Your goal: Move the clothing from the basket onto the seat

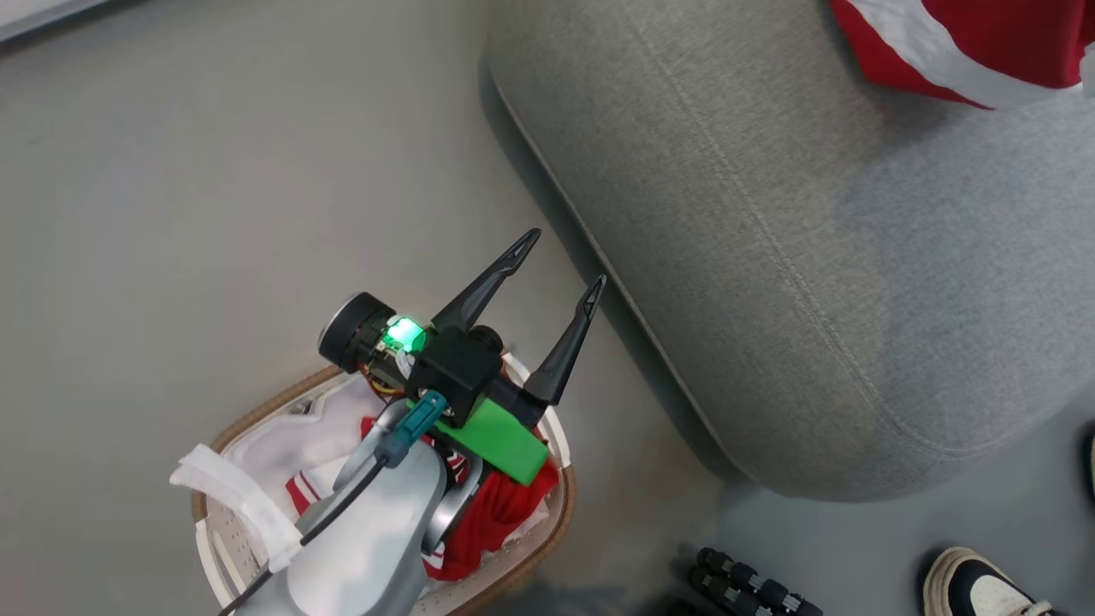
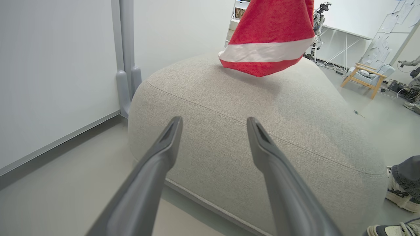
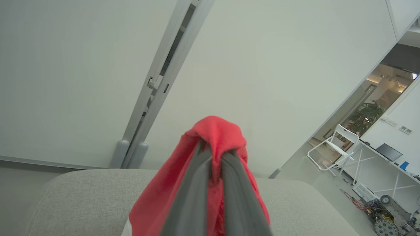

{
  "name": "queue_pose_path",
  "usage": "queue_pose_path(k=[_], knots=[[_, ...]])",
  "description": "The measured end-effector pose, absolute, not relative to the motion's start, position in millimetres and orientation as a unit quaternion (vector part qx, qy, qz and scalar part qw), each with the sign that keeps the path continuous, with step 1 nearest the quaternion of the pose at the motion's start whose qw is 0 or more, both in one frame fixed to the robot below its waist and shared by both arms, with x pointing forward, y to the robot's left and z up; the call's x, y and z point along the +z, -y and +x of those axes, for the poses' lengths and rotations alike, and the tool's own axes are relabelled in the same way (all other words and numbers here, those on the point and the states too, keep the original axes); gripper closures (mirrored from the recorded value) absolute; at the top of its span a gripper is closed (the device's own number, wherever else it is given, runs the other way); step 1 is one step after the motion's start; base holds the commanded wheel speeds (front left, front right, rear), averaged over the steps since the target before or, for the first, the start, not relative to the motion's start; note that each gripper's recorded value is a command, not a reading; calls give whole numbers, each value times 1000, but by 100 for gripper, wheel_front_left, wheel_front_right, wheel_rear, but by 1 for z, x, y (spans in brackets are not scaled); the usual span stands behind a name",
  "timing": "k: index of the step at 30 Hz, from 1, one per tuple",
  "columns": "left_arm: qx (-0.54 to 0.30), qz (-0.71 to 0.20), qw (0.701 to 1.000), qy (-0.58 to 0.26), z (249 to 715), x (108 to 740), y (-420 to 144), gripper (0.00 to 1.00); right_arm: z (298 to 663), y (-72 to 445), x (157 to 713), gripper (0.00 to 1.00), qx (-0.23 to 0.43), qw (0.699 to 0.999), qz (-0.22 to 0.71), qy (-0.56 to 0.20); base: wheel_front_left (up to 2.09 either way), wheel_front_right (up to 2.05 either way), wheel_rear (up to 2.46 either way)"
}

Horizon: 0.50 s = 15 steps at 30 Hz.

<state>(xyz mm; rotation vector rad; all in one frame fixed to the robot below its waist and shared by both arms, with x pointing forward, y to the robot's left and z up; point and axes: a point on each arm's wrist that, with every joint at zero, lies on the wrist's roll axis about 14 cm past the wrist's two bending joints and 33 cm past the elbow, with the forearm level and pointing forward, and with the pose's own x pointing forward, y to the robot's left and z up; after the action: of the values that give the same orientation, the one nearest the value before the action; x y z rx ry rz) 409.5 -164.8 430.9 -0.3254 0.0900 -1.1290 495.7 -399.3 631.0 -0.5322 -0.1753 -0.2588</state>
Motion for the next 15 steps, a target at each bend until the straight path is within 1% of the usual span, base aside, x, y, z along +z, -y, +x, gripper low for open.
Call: queue_pose_path(k=[3, 8, 11, 14, 15], knots=[[-519, -153, 840, -50, 421, 419, 156, 0, 511, 413, 598, 100, -136, 955, -260, 42, 0, 0, 0], [-500, -156, 850, -64, 429, 403, 144, 0, 523, 426, 549, 100, -154, 959, -236, -9, 0, 0, 0], [-484, -153, 858, -77, 435, 391, 133, 0, 517, 431, 503, 100, -166, 962, -211, -57, 0, 0, 0], [-461, -153, 870, -86, 444, 382, 120, 0, 500, 438, 459, 100, -179, 959, -190, -110, 0, 0, 0], [-455, -153, 873, -88, 446, 380, 117, 0, 494, 438, 446, 84, -183, 958, -183, -125, 0, 0, 0]])
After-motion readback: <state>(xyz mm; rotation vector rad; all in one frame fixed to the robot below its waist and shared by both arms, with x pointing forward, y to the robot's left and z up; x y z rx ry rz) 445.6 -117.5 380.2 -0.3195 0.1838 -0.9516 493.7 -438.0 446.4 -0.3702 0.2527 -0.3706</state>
